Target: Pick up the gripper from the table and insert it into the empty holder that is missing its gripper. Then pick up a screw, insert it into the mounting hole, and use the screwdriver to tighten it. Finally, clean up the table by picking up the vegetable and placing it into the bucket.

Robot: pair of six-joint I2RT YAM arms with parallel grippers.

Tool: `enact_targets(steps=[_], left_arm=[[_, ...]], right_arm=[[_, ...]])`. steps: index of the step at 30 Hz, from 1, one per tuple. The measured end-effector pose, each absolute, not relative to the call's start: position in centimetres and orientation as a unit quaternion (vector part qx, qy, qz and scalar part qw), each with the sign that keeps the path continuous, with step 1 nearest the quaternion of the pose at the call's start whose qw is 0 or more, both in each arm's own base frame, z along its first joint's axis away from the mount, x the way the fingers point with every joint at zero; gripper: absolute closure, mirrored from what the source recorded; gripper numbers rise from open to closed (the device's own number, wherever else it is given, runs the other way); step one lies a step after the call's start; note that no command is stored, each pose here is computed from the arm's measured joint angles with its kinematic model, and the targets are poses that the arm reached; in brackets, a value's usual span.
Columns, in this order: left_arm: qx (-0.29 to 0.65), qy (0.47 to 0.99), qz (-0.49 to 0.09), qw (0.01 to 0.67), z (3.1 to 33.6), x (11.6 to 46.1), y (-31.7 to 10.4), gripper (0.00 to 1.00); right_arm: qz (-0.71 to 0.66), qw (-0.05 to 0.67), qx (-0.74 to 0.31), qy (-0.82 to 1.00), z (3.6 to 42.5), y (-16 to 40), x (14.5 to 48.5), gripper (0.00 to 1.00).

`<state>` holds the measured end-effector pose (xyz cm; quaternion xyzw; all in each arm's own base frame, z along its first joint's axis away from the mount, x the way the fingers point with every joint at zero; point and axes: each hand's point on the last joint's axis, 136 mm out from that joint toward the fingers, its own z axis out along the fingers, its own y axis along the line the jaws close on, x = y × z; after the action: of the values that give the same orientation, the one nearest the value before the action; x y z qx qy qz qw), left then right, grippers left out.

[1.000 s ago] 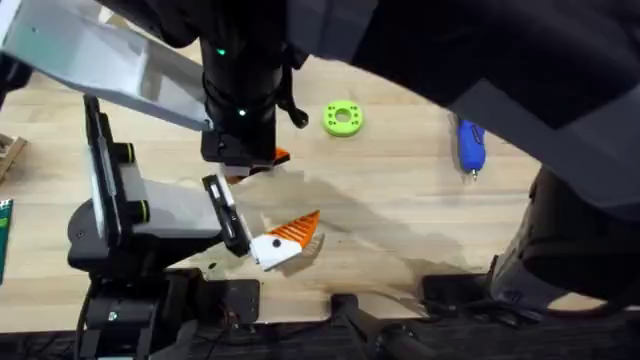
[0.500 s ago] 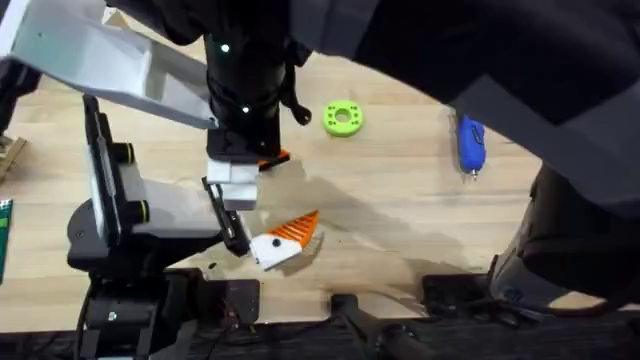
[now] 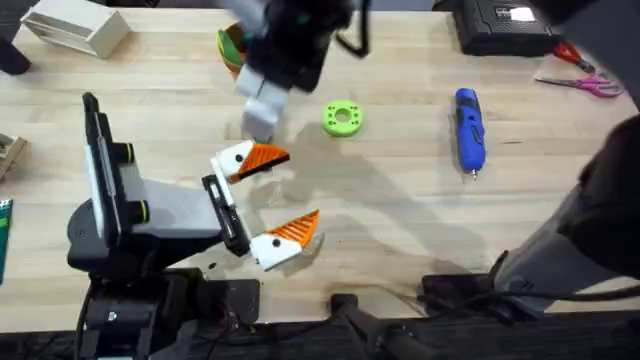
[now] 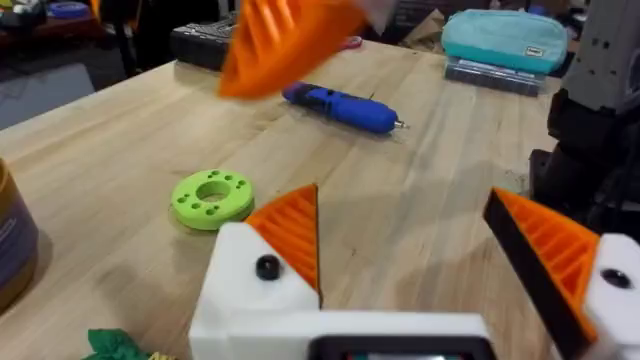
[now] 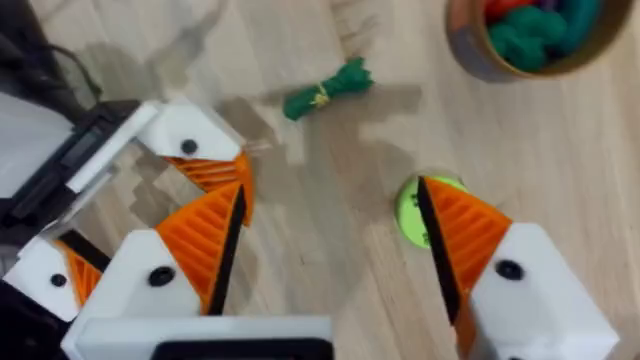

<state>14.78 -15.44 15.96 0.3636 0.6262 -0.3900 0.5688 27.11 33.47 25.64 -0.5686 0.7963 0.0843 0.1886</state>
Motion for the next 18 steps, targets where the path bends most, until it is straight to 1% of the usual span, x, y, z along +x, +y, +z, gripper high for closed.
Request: enact_targets(steps=[5, 8, 14, 18], left_arm=[[0.363, 0.626, -0.390, 0.569, 16.0, 14.8, -15.4, 0.015], [0.364, 0.626, -0.390, 0.569, 16.0, 14.8, -15.4, 0.015], [0.364, 0.626, -0.390, 0.569, 16.0, 14.8, -15.4, 0.014], [0.364, 0.626, -0.390, 0.569, 16.0, 14.8, -15.4, 0.014]], right_arm=[[0.101, 0.239, -0.506, 0.823, 27.4, 31.4, 28.9, 0.016], [0.111, 0.257, -0.444, 0.851, 26.6, 28.7, 29.8, 0.015], [0.084, 0.207, -0.275, 0.935, 22.0, 17.5, 30.5, 0.015], [0.069, 0.198, -0.173, 0.962, 21.2, 11.2, 30.4, 0.015]])
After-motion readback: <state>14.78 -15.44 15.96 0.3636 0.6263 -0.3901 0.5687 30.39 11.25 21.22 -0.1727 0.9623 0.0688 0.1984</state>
